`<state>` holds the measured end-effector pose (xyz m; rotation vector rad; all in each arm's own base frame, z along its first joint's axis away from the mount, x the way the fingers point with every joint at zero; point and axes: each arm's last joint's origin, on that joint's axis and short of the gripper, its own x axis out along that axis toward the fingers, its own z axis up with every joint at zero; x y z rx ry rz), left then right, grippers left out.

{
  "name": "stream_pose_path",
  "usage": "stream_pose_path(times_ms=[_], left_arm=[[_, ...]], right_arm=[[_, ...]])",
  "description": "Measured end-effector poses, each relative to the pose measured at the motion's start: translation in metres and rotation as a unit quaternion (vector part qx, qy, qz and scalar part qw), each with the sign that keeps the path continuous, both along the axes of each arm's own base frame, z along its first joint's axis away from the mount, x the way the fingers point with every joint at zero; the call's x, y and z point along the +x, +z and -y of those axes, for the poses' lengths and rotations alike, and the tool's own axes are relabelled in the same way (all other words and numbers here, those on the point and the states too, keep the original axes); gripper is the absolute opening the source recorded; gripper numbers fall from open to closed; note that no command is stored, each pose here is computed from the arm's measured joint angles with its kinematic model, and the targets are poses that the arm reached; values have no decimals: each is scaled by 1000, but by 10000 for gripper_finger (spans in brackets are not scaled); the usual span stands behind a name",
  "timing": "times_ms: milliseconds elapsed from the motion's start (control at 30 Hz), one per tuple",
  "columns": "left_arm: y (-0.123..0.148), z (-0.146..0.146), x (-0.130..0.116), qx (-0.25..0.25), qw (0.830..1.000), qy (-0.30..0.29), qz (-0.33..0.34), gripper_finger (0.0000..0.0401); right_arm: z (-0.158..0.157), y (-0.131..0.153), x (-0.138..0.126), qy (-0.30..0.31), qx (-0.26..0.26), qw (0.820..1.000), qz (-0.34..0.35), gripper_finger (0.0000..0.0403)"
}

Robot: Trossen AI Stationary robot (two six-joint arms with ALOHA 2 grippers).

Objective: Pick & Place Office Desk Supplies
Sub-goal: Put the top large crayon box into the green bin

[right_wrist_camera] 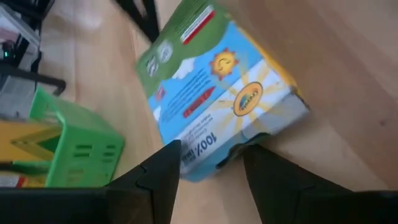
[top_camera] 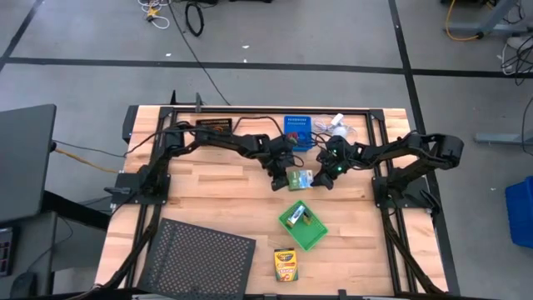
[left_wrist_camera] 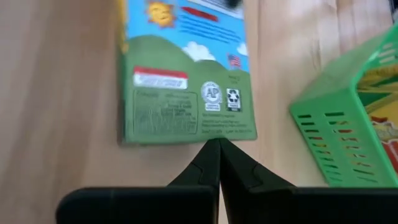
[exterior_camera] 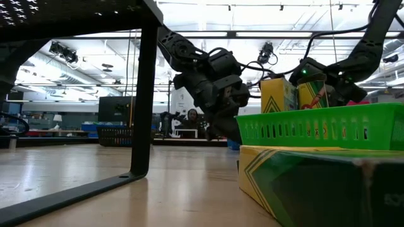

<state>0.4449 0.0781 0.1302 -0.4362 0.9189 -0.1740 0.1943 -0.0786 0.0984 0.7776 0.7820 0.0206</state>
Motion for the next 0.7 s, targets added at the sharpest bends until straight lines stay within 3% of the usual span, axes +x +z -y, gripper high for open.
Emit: stream_pose_path(times_ms=[233, 533, 700], left_arm=[[0, 0, 1, 5, 1000, -6, 7, 3], [1, 3, 2, 3, 1000, -19, 20, 3], [1, 4, 3, 12, 999, -25, 24, 3]], right_arm=[[1, 0, 1, -16, -8, 1000, 0, 165], [2, 3, 4, -9, -26, 999, 21, 15], [3, 5, 6, 0, -50, 998, 39, 5]])
